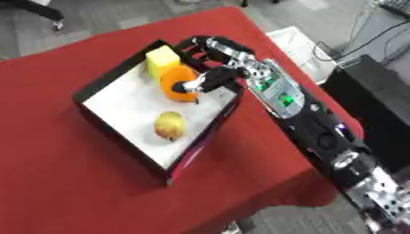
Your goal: Pick up the objects with one hand, pass them to the other hand, and then place them into the box on the other side of the table.
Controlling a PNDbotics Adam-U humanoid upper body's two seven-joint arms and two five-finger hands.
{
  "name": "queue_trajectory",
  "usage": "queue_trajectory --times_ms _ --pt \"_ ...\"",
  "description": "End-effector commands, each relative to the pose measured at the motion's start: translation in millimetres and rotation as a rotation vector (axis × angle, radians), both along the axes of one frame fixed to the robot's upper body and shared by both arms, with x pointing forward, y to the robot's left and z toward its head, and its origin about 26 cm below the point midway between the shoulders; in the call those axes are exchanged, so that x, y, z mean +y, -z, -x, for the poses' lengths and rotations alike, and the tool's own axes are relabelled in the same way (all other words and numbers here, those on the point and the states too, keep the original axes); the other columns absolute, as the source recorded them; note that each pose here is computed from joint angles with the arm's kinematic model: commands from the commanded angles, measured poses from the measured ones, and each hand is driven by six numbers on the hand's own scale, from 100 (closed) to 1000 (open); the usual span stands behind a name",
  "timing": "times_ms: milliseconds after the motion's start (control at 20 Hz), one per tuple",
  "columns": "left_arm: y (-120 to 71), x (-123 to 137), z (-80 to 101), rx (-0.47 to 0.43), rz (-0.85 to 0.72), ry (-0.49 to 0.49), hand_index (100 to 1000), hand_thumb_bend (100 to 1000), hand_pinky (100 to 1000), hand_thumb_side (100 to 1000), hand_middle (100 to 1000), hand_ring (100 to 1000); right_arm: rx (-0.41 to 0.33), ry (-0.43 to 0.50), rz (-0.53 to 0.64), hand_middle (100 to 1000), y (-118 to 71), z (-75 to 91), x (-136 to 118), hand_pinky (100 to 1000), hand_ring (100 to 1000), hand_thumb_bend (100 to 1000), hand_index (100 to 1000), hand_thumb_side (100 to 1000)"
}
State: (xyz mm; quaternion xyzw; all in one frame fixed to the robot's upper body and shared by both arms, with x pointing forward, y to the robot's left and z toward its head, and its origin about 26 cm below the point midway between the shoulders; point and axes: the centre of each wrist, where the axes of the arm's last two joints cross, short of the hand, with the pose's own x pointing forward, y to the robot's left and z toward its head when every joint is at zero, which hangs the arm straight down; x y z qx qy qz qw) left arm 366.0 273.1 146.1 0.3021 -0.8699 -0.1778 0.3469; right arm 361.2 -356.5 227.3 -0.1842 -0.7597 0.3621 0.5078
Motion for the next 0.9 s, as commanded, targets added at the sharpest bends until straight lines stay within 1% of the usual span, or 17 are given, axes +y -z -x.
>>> queue_trajectory --times_ms 50,150,250,400,450,500,550,600,700,750,800,850,900 --pt "-12.2 9.5 1.7 -0.034 -0.015 -0.015 872 100 951 646 728 797 -0.074 0.042 -0.007 995 -19.1 5.0 -15.8 863 952 569 924 480" --pt "-12.2 9.6 1.9 -0.033 -0.013 -0.016 872 100 951 646 728 797 -0.089 0.052 -0.031 997 -20.8 6.1 -18.4 864 953 569 925 478" --pt "-12.2 9.8 2.1 -0.033 -0.011 -0.016 872 100 953 646 728 797 -0.101 0.061 -0.061 992 -22.9 7.2 -20.1 861 951 562 917 433" --pt "-12.3 9.8 2.3 -0.033 -0.010 -0.016 872 100 953 646 728 797 -0.104 0.065 -0.087 992 -24.7 8.4 -20.1 861 951 562 917 433" --pt "-11.3 10.1 2.3 -0.030 -0.006 -0.018 871 100 968 657 720 792 -0.110 0.064 -0.096 976 -25.7 8.6 -19.6 864 947 320 892 380" --pt "-8.3 12.9 2.6 -0.017 0.007 -0.034 870 100 969 658 717 787 -0.144 0.051 -0.124 970 -31.3 9.0 -16.3 861 943 353 887 328" --pt "-6.9 14.8 3.4 -0.009 0.024 -0.047 868 100 966 657 727 785 -0.183 0.039 -0.159 964 -36.1 10.7 -13.9 858 937 420 882 271" --pt "-6.8 16.5 4.6 -0.005 0.041 -0.056 869 100 969 661 771 788 -0.221 0.035 -0.189 953 -41.0 13.8 -14.2 854 928 545 873 205" --pt "-8.0 19.5 7.6 0.004 0.075 -0.069 870 100 982 673 773 791 -0.290 0.048 -0.243 948 -50.1 22.3 -21.2 853 920 563 862 188" --pt "-7.8 20.6 9.4 0.015 0.090 -0.073 874 100 1000 687 768 790 -0.320 0.059 -0.271 955 -53.2 26.9 -25.5 857 920 568 859 178" --pt "-7.0 21.5 11.4 0.028 0.105 -0.076 877 100 1000 696 768 790 -0.346 0.071 -0.297 965 -55.5 31.4 -30.1 859 924 568 860 174" --pt "-6.3 22.2 13.5 0.042 0.120 -0.076 880 100 1000 707 769 791 -0.371 0.086 -0.323 985 -57.4 36.3 -35.2 862 936 570 877 170" --pt "-5.6 22.8 15.7 0.054 0.135 -0.074 883 100 1000 723 771 792 -0.395 0.104 -0.349 1000 -59.1 41.6 -40.7 865 948 553 897 165"
